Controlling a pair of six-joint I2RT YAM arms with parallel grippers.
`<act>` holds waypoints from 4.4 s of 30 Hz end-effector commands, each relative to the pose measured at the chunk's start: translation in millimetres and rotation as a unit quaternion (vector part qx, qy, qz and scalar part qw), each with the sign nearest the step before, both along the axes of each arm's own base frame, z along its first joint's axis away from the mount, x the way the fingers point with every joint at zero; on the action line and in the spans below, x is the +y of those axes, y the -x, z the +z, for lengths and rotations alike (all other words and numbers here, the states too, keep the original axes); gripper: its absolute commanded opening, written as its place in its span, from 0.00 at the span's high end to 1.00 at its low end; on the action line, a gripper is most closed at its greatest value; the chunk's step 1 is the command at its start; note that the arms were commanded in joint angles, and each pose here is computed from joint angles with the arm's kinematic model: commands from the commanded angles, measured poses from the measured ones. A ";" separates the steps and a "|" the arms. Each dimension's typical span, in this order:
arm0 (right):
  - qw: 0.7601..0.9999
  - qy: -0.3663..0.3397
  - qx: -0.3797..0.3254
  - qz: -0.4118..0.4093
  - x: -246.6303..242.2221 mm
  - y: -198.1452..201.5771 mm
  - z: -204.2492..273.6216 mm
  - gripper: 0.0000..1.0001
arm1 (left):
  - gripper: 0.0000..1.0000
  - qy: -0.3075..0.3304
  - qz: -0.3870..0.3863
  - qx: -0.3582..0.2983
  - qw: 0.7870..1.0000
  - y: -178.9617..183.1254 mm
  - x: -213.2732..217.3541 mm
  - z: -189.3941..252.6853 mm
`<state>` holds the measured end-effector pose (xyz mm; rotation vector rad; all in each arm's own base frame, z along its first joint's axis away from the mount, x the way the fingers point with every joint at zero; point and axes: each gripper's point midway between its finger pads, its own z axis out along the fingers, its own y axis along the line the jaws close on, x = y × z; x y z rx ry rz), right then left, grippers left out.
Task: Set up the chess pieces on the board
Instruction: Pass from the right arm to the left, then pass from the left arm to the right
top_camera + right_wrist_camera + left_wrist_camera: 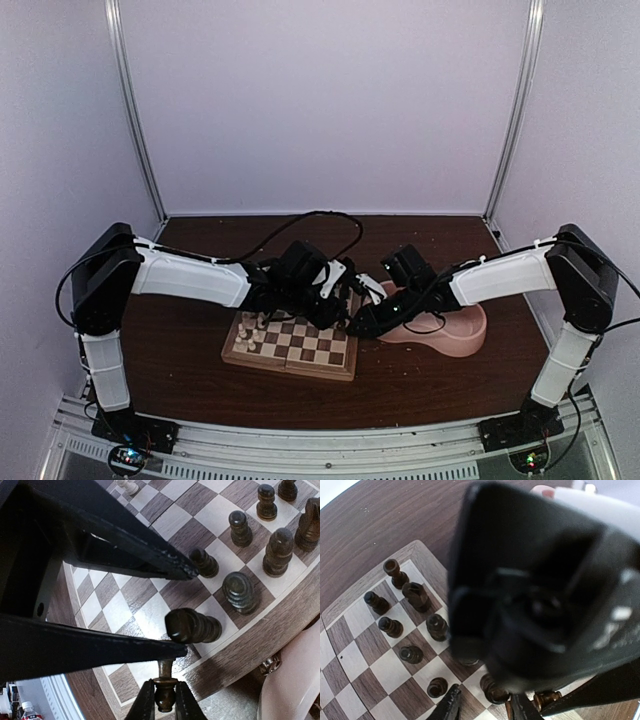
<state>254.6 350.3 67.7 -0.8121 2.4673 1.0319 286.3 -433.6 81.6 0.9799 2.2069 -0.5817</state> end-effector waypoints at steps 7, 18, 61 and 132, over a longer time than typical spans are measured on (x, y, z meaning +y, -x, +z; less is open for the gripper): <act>0.998 -0.045 -0.020 0.027 10.3 11.7 28.4 0.86 | 0.65 0.007 -0.002 -0.019 1.000 -6.3 -7.1 10.9; 0.997 -0.066 -0.039 0.031 7.7 17.5 46.6 0.85 | 0.61 0.027 -0.006 -0.033 0.999 1.4 1.2 40.0; 0.966 -0.164 -0.064 0.192 43.3 97.1 103.0 0.88 | 0.53 0.126 -0.373 -0.225 0.891 135.4 34.9 96.6; 0.947 -0.287 -0.121 0.073 32.9 76.8 150.1 0.90 | 1.00 0.261 -0.255 -0.211 0.907 119.6 30.0 128.9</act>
